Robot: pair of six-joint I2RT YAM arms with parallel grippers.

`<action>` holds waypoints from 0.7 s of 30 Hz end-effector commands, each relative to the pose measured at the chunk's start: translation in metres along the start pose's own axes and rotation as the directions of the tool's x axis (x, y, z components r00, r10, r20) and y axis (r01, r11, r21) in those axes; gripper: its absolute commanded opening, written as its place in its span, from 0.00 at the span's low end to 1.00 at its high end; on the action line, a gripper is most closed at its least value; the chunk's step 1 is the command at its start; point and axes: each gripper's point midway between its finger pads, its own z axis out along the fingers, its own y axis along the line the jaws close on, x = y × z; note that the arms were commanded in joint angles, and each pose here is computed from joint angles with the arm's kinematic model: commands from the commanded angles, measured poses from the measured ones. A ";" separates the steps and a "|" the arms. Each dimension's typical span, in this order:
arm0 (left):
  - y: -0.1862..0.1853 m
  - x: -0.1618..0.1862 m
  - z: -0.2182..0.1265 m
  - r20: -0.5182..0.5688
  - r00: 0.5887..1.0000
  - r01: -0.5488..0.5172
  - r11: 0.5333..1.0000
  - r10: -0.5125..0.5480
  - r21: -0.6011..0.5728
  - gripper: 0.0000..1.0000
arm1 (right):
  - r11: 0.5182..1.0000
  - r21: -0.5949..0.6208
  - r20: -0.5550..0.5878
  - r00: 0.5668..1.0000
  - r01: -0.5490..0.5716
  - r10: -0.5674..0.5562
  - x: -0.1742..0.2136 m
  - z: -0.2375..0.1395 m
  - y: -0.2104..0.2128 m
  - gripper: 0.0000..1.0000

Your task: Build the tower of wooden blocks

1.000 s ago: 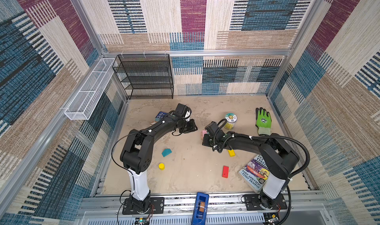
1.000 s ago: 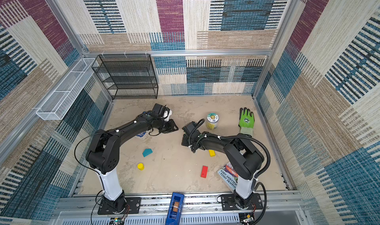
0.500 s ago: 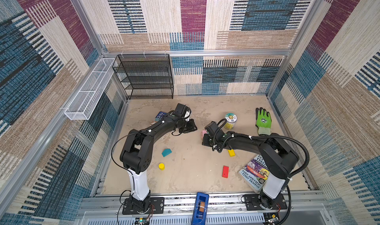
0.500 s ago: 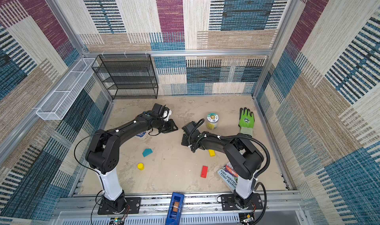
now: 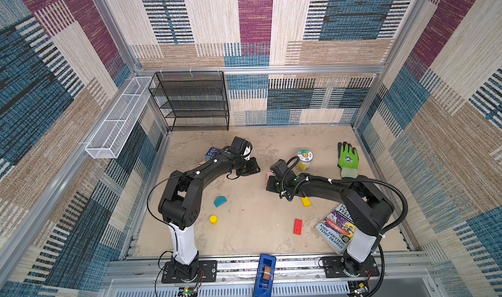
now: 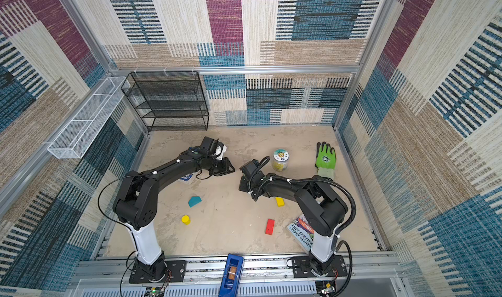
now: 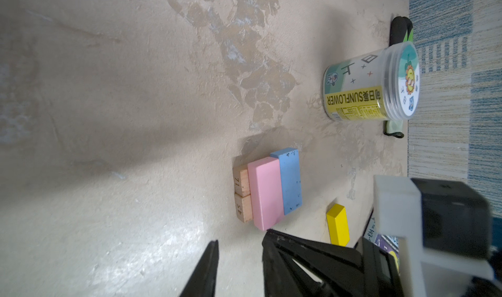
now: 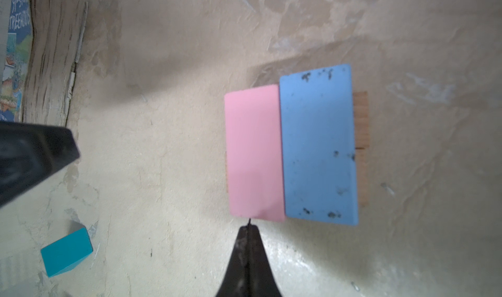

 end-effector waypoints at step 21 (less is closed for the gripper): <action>-0.003 -0.001 -0.002 0.006 1.000 -0.003 1.000 0.003 0.017 0.32 | 1.000 0.000 0.039 0.999 -0.017 0.017 -0.009 -0.001 0.003 0.00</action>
